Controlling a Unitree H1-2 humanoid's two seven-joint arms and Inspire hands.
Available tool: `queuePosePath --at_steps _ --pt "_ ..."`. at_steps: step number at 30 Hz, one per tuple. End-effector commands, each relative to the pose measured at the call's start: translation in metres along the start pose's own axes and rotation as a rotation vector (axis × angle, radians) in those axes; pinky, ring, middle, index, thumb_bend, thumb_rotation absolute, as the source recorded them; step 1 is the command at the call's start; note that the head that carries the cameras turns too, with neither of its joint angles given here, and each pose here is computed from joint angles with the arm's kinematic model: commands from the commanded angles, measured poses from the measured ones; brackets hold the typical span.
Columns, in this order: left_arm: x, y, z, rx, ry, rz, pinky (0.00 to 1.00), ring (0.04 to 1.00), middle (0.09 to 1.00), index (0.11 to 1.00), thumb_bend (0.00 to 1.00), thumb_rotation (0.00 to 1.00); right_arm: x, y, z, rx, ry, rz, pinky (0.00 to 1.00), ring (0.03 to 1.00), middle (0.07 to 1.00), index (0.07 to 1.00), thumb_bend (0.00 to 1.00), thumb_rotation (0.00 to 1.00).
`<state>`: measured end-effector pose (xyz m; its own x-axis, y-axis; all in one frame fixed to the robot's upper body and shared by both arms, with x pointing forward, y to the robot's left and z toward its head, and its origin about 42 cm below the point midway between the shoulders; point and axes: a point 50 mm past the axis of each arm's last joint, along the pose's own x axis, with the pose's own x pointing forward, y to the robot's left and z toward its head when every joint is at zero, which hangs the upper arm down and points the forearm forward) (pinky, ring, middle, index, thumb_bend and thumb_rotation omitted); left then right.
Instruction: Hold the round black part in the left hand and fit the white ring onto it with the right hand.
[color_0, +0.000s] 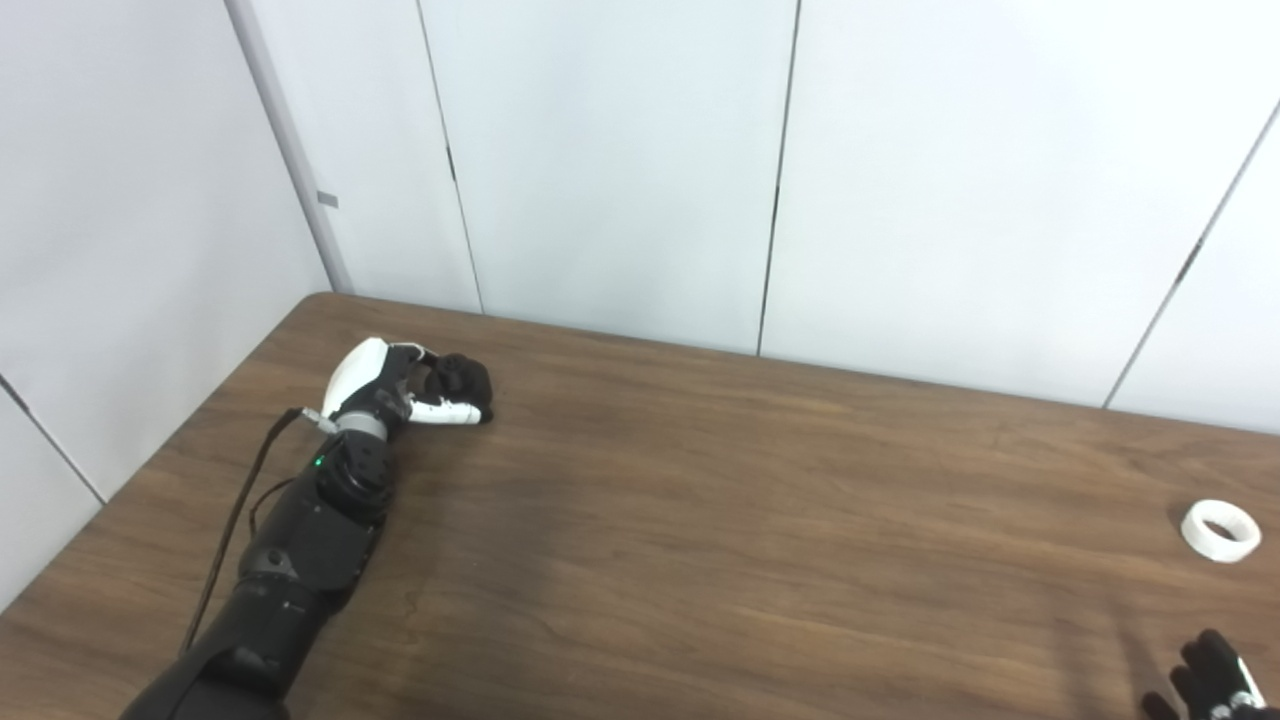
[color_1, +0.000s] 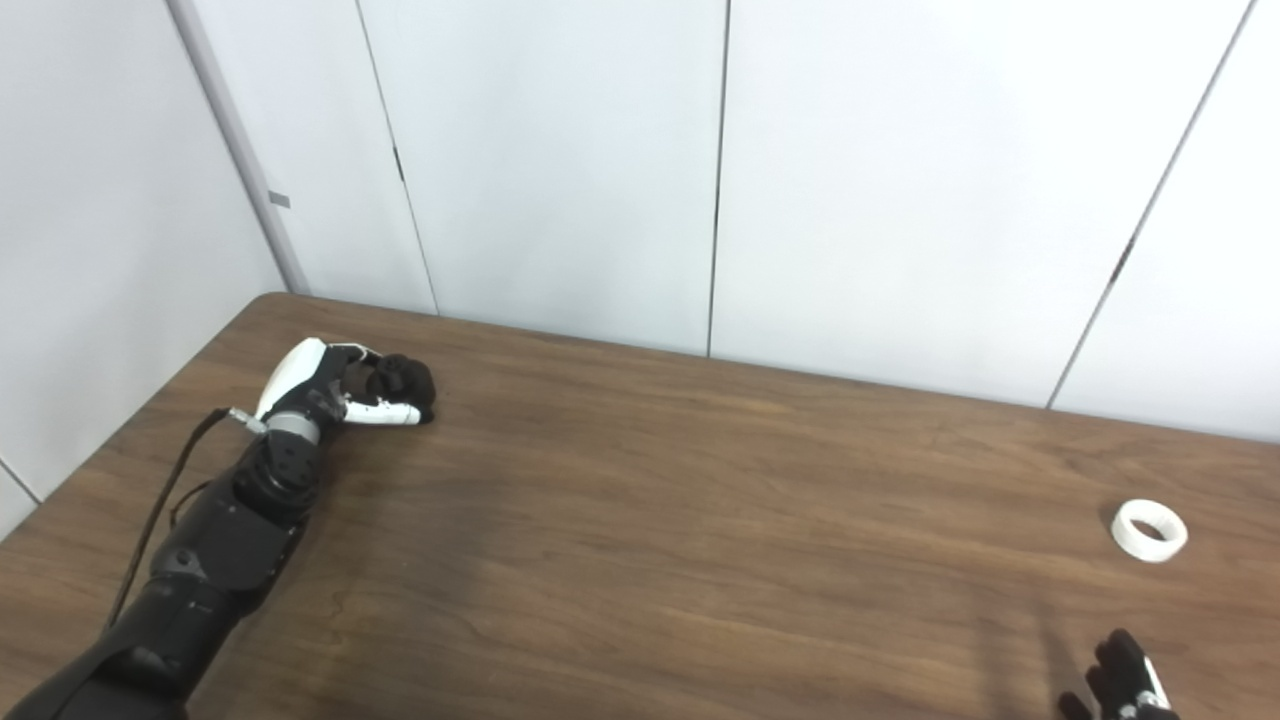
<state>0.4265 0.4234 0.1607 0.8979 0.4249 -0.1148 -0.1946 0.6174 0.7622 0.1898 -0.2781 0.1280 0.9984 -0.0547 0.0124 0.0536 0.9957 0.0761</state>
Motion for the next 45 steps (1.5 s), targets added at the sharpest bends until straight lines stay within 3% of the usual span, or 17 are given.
queuePosePath --at_steps 1,3,5,9,23,30,41,45 --pt "0.008 0.019 0.018 -0.022 -0.052 0.087 0.90 0.941 0.877 0.551 0.69 0.08 -0.003 0.005 0.003 0.011 -0.007 0.004 1.00 1.000 0.984 0.968 0.47 0.95" --pt "0.008 0.018 0.016 -0.026 -0.063 0.101 0.85 0.899 0.841 0.497 0.56 0.05 -0.003 0.004 0.003 0.008 -0.008 0.005 1.00 1.000 0.987 0.972 0.47 0.96" --pt "0.007 0.018 0.015 -0.023 -0.070 0.116 0.81 0.860 0.808 0.486 0.53 0.05 -0.003 0.003 0.003 0.010 -0.010 0.008 1.00 1.000 0.987 0.972 0.47 0.96" --pt "0.008 0.017 0.012 -0.007 -0.081 0.131 0.79 0.823 0.771 0.483 0.52 0.04 -0.003 0.003 0.003 0.008 -0.012 0.005 1.00 1.000 0.990 0.974 0.47 0.96" --pt "-0.002 0.017 0.013 -0.005 -0.130 0.141 0.78 0.830 0.757 0.483 0.52 0.04 -0.004 0.003 0.005 0.003 -0.014 0.006 1.00 1.000 0.987 0.966 0.48 0.96" --pt "-0.043 0.012 0.039 -0.007 -0.265 0.129 0.84 0.890 0.775 0.485 0.52 0.05 -0.005 0.006 0.006 0.008 -0.009 0.004 1.00 1.000 0.984 0.965 0.47 0.96" --pt "-0.132 -0.015 0.100 0.093 -0.558 0.048 0.81 0.882 0.785 0.485 0.52 0.05 -0.006 0.017 0.010 0.006 -0.002 0.002 1.00 1.000 0.990 0.969 0.40 0.96" --pt "-0.156 -0.023 0.112 0.133 -0.632 0.027 0.97 0.902 0.804 0.485 0.52 0.05 -0.007 0.021 0.012 0.014 -0.009 0.002 1.00 1.000 0.992 0.973 0.37 0.95"
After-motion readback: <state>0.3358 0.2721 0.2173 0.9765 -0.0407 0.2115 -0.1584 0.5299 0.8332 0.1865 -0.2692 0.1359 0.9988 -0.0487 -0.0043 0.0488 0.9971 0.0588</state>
